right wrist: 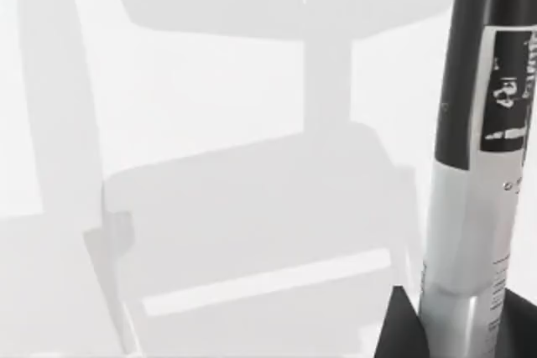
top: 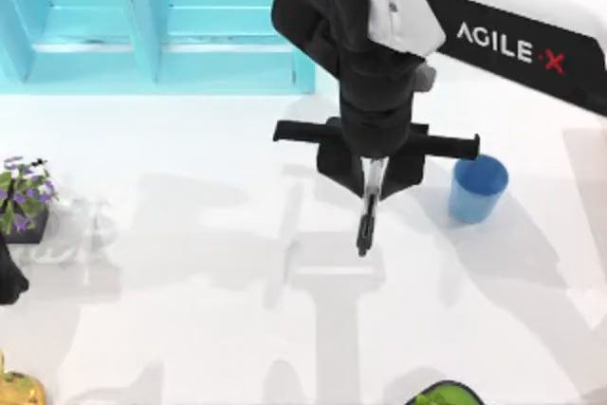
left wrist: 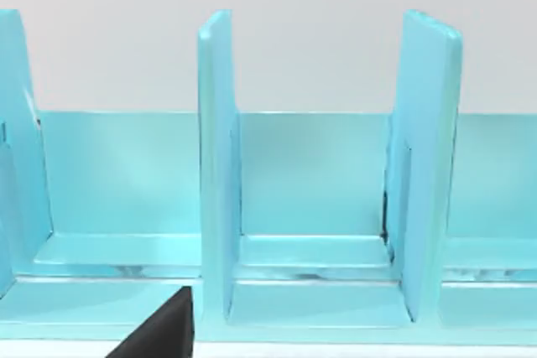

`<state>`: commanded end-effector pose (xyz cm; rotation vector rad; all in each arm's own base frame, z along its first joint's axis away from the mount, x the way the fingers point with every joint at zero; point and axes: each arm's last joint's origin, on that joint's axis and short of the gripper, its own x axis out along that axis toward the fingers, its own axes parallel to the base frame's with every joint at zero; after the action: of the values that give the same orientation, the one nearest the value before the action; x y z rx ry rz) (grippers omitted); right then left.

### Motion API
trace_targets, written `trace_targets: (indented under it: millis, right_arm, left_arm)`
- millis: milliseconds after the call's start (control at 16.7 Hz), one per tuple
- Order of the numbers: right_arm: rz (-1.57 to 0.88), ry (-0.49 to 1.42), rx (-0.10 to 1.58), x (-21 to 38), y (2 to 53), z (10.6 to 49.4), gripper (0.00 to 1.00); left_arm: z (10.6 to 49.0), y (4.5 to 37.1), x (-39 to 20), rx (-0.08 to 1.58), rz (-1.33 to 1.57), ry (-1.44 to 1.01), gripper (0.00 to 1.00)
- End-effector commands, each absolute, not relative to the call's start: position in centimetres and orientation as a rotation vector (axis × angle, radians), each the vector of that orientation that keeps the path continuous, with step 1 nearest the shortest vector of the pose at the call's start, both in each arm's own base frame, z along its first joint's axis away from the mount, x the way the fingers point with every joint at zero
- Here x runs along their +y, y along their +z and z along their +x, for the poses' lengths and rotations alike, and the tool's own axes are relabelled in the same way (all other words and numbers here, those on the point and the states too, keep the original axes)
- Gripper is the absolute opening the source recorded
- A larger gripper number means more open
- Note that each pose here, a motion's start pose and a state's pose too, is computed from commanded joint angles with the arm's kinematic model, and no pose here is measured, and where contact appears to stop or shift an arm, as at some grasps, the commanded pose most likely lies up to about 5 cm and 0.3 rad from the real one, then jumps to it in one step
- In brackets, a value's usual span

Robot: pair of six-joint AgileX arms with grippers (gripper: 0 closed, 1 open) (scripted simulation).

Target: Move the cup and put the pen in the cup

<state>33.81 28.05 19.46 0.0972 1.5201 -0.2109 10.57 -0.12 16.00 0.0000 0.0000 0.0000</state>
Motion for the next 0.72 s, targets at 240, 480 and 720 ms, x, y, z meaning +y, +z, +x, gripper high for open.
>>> trace_targets:
  millis: [240,480,720]
  right_arm:
    - [0.081,-0.222,1.538,27.8,21.5,30.4,0.00]
    - [0.088,-0.227,1.537,27.7,21.5,30.5,0.00]
    - [0.044,-0.205,1.490,27.7,20.7,30.5,0.00]
  left_arm:
    - [10.6,16.0,-0.1,0.000,0.000,0.000,1.00]
    - [10.6,16.0,-0.1,0.000,0.000,0.000,1.00]
    - [10.6,16.0,-0.1,0.000,0.000,0.000,1.00]
